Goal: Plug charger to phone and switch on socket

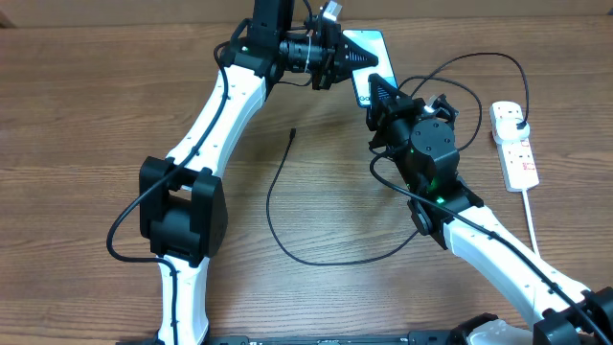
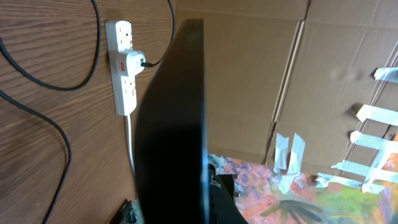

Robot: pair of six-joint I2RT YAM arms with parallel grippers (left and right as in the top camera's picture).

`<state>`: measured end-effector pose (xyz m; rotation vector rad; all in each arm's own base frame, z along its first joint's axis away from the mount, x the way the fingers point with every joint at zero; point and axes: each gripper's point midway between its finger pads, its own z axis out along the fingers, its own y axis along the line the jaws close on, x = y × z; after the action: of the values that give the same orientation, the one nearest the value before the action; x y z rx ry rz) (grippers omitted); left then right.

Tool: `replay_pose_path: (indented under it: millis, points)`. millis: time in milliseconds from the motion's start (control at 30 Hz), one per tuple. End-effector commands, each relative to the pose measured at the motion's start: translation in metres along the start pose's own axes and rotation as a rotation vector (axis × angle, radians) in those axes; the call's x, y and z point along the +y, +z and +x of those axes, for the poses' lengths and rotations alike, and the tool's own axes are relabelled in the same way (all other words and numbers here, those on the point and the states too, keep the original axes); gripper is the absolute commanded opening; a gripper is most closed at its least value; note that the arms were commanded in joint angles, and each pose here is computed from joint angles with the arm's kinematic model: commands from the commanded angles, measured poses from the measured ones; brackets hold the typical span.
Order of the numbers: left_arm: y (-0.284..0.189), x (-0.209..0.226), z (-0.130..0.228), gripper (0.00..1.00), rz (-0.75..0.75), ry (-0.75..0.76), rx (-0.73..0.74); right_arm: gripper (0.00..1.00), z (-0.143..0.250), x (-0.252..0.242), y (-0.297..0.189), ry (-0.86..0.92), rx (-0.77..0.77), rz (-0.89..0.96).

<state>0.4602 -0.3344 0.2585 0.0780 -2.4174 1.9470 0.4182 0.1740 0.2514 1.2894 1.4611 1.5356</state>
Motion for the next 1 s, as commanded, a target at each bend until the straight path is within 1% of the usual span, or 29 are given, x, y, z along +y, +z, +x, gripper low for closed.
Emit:
replay_pose_path:
  millis: [0,367,467,633,767,967]
  points:
    - [0.007,-0.013,0.002,0.04,-0.001,0.131,-0.017,0.04,0.019,0.0,0.001,-0.078,0.083,0.015]
    - [0.005,-0.011,-0.002,0.04,-0.008,0.138,-0.033,0.05,0.02,0.0,0.001,-0.078,0.091,0.017]
    - [0.005,-0.011,-0.002,0.04,-0.009,0.178,-0.033,0.1,0.021,0.0,0.001,-0.078,0.096,0.018]
    - [0.004,-0.01,-0.002,0.04,-0.012,0.207,-0.034,0.12,0.022,-0.009,0.0,-0.08,0.105,0.055]
    - [-0.003,-0.001,-0.008,0.04,-0.041,0.201,-0.055,0.19,0.02,-0.028,-0.002,-0.082,0.109,0.134]
    - [-0.015,0.016,-0.014,0.04,-0.096,0.19,-0.081,0.27,0.02,-0.034,-0.002,-0.09,0.111,0.156]
